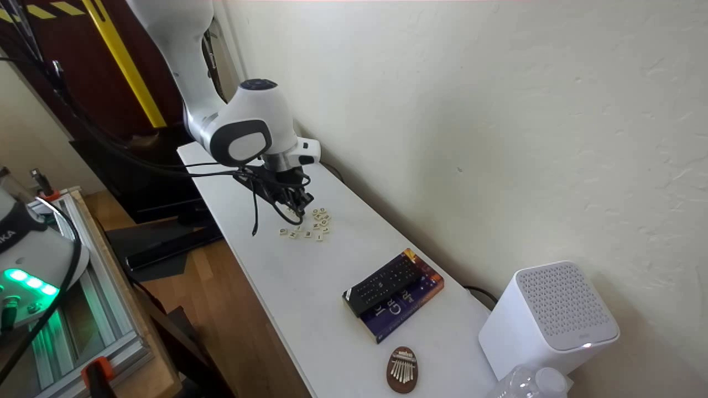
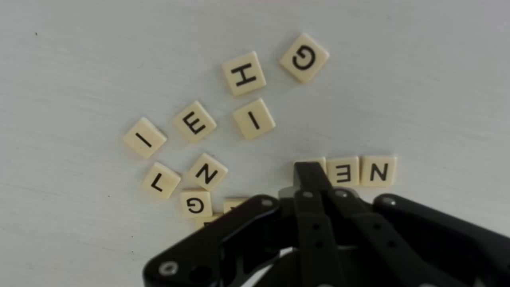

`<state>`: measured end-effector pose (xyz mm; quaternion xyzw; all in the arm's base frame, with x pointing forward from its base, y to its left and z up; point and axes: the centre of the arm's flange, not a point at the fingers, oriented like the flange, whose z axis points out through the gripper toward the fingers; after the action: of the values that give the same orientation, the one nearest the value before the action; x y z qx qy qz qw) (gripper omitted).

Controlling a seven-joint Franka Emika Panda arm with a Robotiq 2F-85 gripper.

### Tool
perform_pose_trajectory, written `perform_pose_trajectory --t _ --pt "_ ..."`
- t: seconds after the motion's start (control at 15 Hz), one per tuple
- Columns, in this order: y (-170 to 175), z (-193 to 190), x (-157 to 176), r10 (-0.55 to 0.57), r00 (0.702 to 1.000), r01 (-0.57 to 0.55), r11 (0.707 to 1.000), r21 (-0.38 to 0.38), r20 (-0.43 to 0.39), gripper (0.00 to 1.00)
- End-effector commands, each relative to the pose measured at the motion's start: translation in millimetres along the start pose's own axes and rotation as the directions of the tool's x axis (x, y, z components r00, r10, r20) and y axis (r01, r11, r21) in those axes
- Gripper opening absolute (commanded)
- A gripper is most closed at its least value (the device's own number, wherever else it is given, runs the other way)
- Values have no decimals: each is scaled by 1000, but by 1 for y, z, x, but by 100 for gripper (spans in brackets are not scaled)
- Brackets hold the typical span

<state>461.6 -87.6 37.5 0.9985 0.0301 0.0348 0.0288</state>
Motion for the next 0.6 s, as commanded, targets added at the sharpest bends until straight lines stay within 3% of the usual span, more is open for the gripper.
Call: perform_pose_trajectory --t 0.0,0.53 --pt "-1 13 -14 4 999 -4 1000 7 37 0" --pt "2 0 -25 8 1000 -8 1000 -20 19 0"
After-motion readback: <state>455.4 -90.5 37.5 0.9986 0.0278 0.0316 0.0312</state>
